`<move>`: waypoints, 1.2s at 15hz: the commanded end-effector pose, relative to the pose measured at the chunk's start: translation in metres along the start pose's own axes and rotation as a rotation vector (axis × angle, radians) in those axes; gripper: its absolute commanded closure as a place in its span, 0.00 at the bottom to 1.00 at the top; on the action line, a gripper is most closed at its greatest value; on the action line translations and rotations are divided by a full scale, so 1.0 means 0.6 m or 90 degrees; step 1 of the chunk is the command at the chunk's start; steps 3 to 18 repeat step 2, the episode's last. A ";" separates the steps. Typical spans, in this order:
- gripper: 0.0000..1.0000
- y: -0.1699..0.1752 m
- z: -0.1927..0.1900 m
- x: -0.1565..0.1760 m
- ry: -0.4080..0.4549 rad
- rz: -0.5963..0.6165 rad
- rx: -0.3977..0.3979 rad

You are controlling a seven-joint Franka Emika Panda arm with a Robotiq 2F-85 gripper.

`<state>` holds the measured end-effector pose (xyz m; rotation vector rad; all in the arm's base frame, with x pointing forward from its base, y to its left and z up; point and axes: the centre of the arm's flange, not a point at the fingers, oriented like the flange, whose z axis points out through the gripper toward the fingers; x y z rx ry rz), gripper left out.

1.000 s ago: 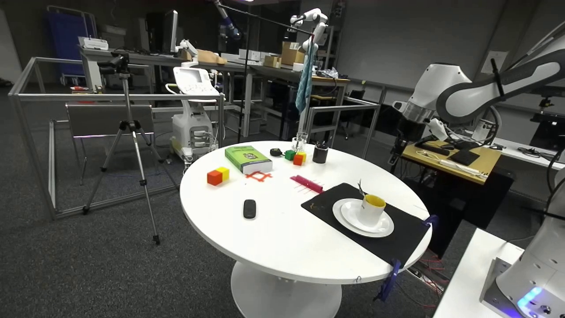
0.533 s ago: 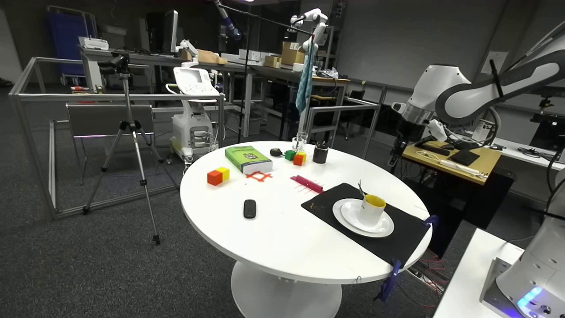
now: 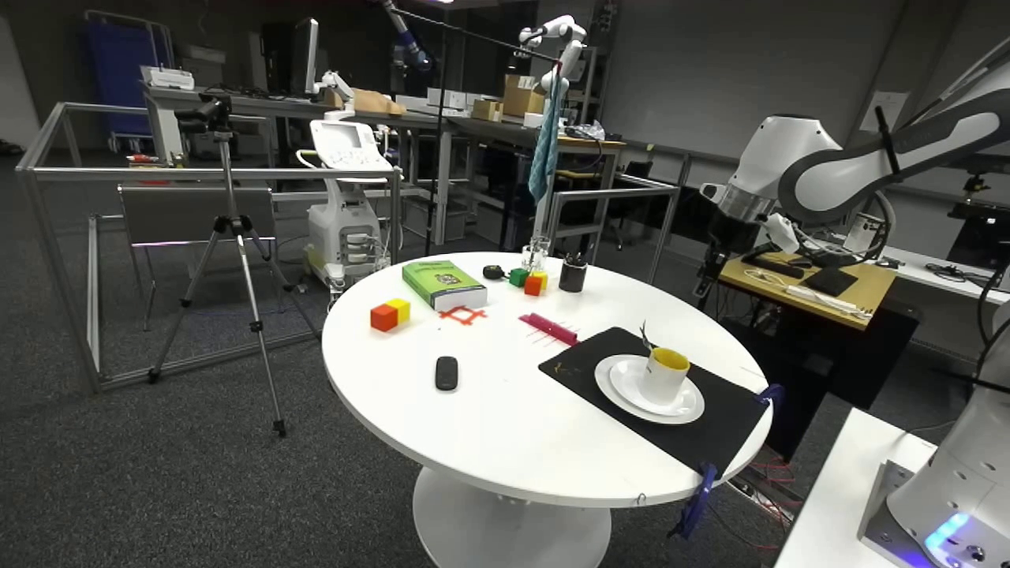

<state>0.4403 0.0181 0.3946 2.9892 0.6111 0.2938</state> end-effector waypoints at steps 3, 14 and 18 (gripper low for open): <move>0.00 0.000 0.000 0.000 0.000 0.000 0.000; 0.00 0.000 0.000 0.000 0.000 0.000 0.000; 0.00 0.000 0.000 0.000 0.000 0.000 0.000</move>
